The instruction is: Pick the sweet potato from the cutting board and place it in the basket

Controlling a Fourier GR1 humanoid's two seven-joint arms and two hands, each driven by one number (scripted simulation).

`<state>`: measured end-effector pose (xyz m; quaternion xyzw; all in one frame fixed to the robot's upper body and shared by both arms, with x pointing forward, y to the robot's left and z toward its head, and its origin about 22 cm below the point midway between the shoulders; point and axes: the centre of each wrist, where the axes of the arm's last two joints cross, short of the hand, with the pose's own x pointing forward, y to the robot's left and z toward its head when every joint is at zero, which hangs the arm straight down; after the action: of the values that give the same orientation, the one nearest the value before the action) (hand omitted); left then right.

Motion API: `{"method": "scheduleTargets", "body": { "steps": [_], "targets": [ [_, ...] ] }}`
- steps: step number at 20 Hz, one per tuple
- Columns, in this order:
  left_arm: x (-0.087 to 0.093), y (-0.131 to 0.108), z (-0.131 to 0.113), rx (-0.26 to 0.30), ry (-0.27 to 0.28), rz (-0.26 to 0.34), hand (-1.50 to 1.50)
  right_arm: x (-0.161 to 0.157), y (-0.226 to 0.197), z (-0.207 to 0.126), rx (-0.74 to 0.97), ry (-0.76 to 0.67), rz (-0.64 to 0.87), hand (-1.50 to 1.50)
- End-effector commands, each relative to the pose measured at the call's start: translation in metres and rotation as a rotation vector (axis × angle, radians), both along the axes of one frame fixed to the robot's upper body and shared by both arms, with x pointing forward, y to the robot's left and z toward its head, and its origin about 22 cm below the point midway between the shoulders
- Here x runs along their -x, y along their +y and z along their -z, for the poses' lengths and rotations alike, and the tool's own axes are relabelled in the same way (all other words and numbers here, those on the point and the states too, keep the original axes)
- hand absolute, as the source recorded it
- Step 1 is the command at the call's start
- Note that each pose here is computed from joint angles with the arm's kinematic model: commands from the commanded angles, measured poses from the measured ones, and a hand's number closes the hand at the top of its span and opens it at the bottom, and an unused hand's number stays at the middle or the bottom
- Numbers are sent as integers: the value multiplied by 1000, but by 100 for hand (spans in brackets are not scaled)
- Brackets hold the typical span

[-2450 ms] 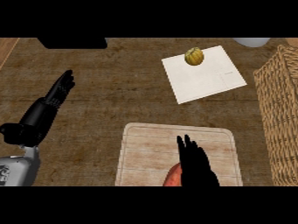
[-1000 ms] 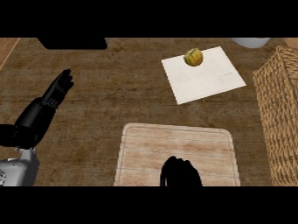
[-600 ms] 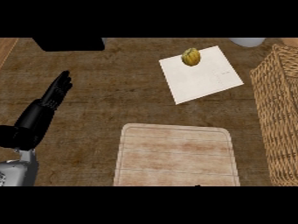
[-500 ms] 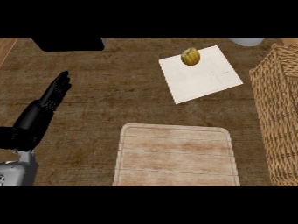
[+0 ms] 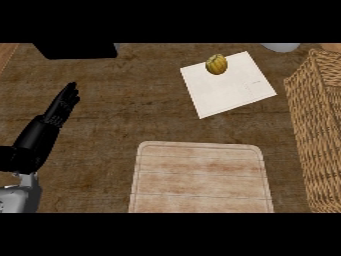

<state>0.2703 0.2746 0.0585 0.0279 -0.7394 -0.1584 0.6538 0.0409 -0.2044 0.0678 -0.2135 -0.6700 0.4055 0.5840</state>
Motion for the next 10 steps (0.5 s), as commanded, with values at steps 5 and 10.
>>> {"method": "scheduleTargets", "body": {
  "steps": [5, 10],
  "targets": [
    [1, 3, 4, -13, 1, -15, 0, 18, -1, -75, -318, -201, 43, 150],
    [0, 8, -1, 1, -14, -37, 0, 25, -11, -77, -299, -167, 123, 150]
  ]
}}
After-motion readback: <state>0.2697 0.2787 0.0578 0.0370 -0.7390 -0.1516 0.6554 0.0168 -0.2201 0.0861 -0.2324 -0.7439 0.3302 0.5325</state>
